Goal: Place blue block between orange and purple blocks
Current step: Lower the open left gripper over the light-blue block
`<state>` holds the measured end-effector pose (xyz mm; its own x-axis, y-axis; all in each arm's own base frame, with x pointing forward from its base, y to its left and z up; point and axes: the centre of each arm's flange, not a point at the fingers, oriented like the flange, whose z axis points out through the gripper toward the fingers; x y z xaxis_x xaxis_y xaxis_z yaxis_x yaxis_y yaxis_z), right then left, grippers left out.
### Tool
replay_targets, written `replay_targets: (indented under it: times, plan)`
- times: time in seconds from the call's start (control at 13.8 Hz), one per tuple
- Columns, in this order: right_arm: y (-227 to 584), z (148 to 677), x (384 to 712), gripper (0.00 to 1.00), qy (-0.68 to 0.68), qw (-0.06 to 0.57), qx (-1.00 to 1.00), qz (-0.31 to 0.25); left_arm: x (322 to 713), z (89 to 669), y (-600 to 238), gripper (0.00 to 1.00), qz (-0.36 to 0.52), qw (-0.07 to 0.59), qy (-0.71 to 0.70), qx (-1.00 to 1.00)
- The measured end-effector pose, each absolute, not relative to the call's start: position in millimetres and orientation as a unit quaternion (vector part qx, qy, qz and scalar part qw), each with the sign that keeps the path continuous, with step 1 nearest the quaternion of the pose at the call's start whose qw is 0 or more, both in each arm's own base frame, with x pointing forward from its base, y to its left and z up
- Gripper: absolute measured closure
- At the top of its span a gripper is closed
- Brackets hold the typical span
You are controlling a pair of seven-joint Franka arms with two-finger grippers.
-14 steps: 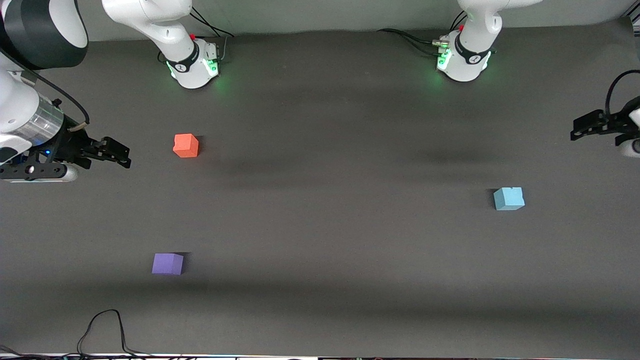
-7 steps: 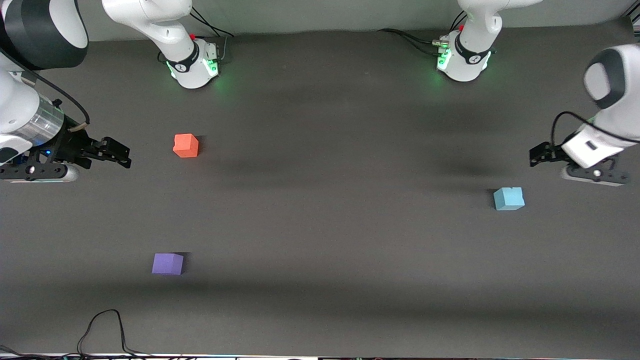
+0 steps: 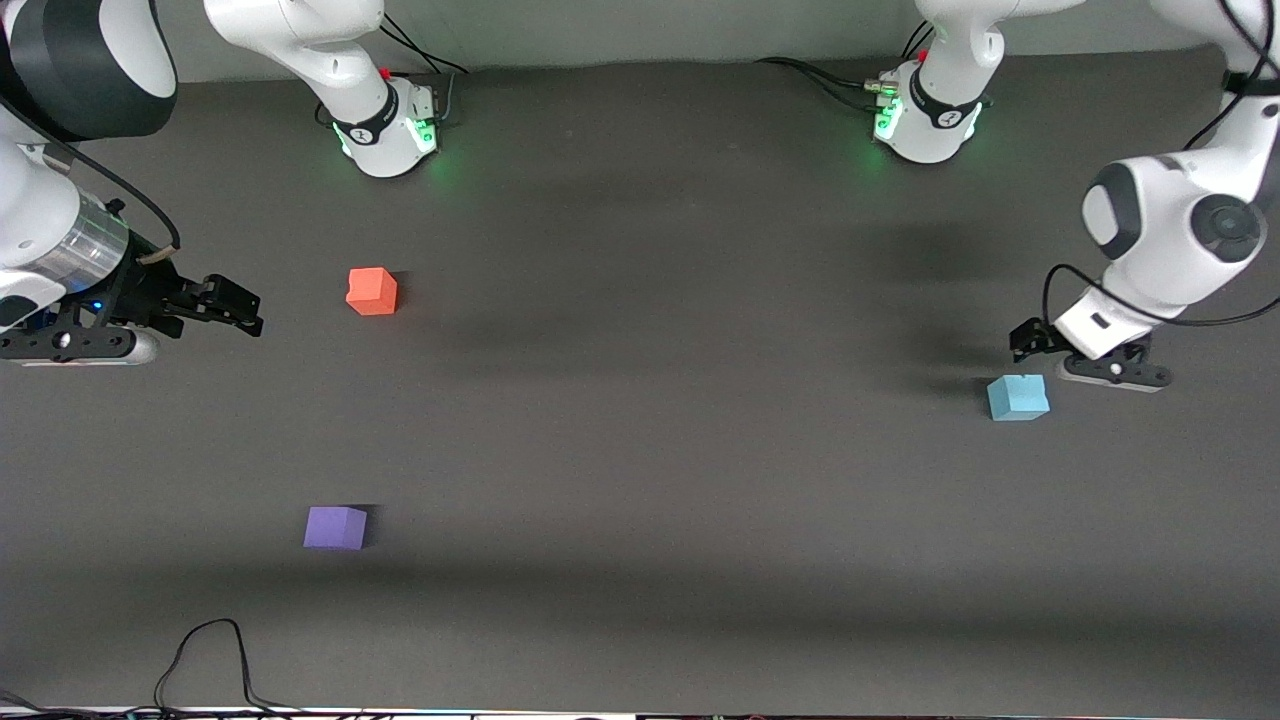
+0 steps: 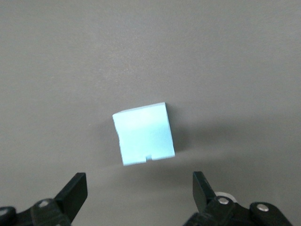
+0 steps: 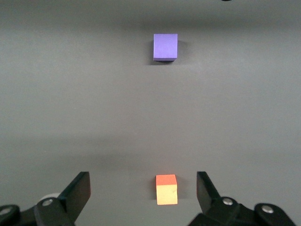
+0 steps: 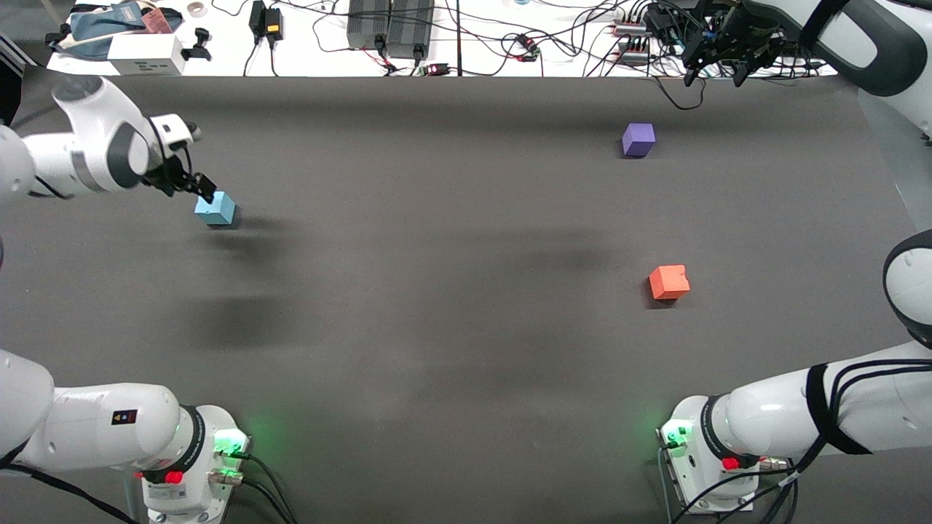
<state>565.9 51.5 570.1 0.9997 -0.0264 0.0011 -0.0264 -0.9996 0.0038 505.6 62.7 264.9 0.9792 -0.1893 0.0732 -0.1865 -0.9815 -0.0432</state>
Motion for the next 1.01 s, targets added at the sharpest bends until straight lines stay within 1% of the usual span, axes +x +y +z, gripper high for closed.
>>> replay_targets:
  times: [0.22,0.43,1.01]
  plan:
    - [51,570,566,0.0,-0.013,0.002,1.0,0.0,507,234,63,0.0,-0.051,0.021,0.095,-0.994]
    - [51,570,566,0.0,-0.013,0.002,1.0,0.0,511,223,63,0.0,-0.07,0.025,0.094,-0.993]
    - [52,570,566,0.0,-0.013,0.0,1.0,0.0,521,208,64,0.0,-0.069,0.024,0.076,-0.994]
